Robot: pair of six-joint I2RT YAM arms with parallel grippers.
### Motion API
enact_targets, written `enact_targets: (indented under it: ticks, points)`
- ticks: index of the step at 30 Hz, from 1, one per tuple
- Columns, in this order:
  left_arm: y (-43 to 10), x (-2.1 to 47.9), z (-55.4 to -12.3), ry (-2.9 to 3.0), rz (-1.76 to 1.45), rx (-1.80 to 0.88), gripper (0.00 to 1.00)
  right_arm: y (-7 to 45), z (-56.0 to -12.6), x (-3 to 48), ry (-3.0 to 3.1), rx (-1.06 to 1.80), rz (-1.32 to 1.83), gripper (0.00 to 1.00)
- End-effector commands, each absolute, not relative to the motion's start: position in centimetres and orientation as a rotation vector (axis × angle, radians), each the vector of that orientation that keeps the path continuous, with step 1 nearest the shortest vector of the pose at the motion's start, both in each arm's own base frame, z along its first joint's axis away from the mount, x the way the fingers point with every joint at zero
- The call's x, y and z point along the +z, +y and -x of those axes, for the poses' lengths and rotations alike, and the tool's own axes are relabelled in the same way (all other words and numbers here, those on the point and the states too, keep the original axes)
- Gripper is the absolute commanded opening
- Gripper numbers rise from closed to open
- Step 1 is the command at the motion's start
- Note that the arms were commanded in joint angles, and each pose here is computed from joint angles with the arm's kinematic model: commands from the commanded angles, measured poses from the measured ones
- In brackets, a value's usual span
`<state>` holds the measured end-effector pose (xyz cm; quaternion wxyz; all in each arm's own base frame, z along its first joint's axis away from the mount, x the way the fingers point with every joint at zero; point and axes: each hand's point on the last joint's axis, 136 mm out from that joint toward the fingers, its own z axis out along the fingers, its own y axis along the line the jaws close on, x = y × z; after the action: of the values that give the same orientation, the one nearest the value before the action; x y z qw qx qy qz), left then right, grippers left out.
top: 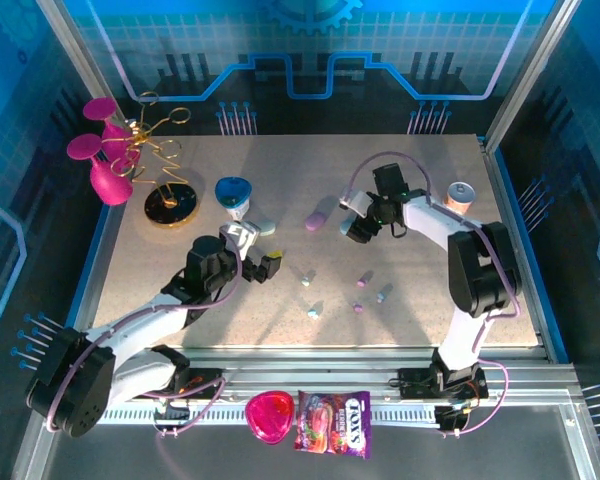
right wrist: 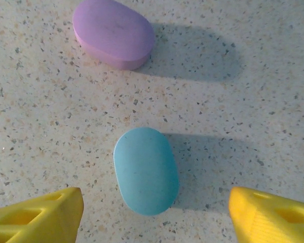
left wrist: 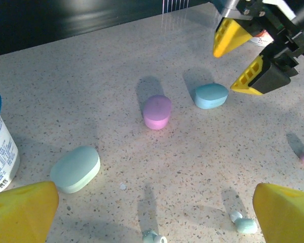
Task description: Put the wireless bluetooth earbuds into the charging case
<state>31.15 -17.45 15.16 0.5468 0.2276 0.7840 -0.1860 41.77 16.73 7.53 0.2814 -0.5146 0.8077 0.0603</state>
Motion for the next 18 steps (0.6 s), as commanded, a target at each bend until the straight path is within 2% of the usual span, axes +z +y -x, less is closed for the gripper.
enact_targets:
  ticks: [1, 5, 13, 18]
  points:
    - [-18.6, 17.0, -31.5, 1.802, -0.583, -0.464, 0.99, 16.8, -40.4, 6.0, 2.225, 0.242, 1.501, 0.76]
    - [-18.6, 16.9, -31.4, 1.799, -0.599, -0.454, 0.99, 16.8, -40.8, 4.9, 2.257, 0.265, 1.533, 0.75]
    - [-18.6, 16.7, -31.3, 1.805, -0.601, -0.457, 0.99, 16.4, -41.2, 3.6, 2.31, 0.297, 1.536, 0.6]
    - [-18.7, 16.7, -31.3, 1.803, -0.599, -0.464, 0.99, 16.3, -41.6, 3.0, 2.319, 0.3, 1.551, 0.59]
